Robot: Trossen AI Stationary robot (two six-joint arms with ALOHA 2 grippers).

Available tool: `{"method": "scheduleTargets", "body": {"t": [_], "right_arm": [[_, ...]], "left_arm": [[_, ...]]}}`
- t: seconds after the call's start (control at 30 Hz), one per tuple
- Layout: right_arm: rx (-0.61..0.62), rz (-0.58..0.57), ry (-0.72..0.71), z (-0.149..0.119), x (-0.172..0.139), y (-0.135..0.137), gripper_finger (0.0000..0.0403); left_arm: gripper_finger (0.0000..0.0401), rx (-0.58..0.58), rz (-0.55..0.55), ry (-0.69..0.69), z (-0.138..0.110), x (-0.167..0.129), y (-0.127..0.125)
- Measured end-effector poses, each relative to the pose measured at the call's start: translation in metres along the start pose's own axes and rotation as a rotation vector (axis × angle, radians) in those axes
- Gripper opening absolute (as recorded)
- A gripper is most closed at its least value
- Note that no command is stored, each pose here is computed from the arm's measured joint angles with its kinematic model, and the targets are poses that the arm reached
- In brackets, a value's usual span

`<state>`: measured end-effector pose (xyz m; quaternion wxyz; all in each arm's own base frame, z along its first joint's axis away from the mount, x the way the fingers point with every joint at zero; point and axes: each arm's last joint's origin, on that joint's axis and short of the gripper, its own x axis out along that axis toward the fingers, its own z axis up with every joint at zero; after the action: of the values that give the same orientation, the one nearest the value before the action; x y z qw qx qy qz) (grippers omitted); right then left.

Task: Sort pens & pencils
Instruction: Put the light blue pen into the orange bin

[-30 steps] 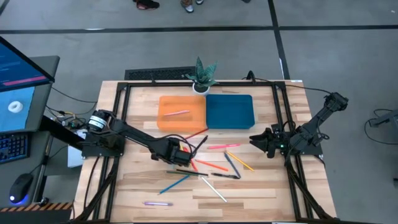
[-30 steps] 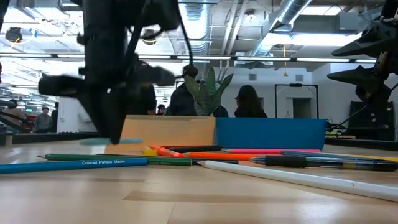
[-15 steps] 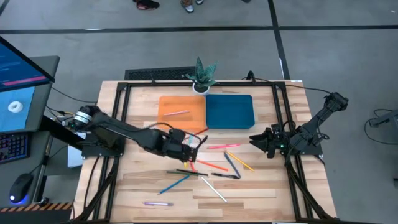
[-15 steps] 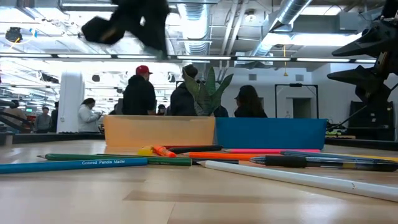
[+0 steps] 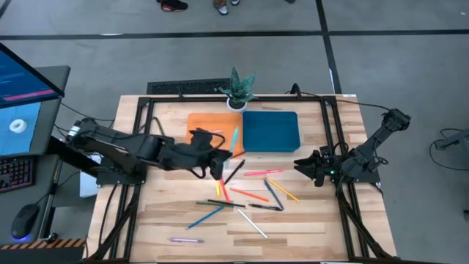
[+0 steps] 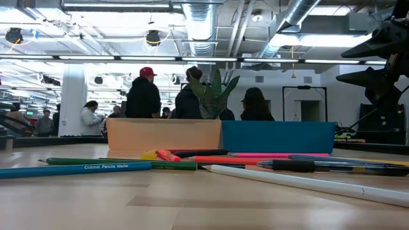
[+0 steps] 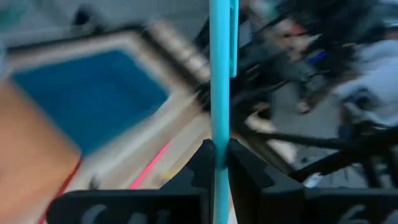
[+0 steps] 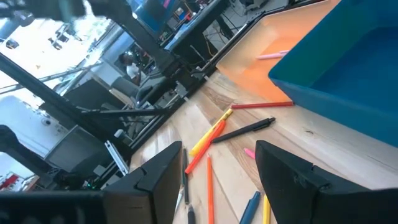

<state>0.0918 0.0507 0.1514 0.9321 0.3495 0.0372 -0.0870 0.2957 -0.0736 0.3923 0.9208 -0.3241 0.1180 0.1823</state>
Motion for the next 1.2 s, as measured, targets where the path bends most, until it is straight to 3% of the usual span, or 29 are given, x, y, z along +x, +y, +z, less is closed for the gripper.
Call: {"method": "scheduleTargets", "body": {"t": [0.2, 0.43, 0.63, 0.77, 0.83, 0.97, 1.2], "right_arm": [[0.0, 0.0, 0.0, 0.0, 0.0, 0.0, 0.0225], [-0.003, -0.005, -0.005, 0.0, 0.0, 0.0, 0.0225], [-0.018, -0.005, -0.005, 0.0, 0.0, 0.0, 0.0225], [-0.019, -0.006, -0.005, 0.0, 0.0, 0.0, 0.0225], [-0.019, -0.005, -0.005, 0.0, 0.0, 0.0, 0.0225], [-0.018, -0.005, -0.005, 0.0, 0.0, 0.0, 0.0225], [-0.018, -0.005, -0.005, 0.0, 0.0, 0.0, 0.0225]], "left_arm": [[0.0014, 0.165, -0.25, -0.132, 0.019, -0.007, -0.02], [0.0014, 0.407, -0.656, -0.311, 0.037, -0.021, -0.043], [0.0014, 0.483, -0.734, -0.417, 0.044, -0.027, -0.048], [0.0014, 0.478, -0.727, -0.413, 0.044, -0.026, -0.047], [0.0014, 0.46, -0.671, -0.416, 0.044, -0.025, -0.046], [0.0014, 0.416, -0.424, -0.343, 0.041, -0.016, -0.032], [0.0014, 0.27, -0.007, -0.032, 0.041, 0.013, 0.03]]}}
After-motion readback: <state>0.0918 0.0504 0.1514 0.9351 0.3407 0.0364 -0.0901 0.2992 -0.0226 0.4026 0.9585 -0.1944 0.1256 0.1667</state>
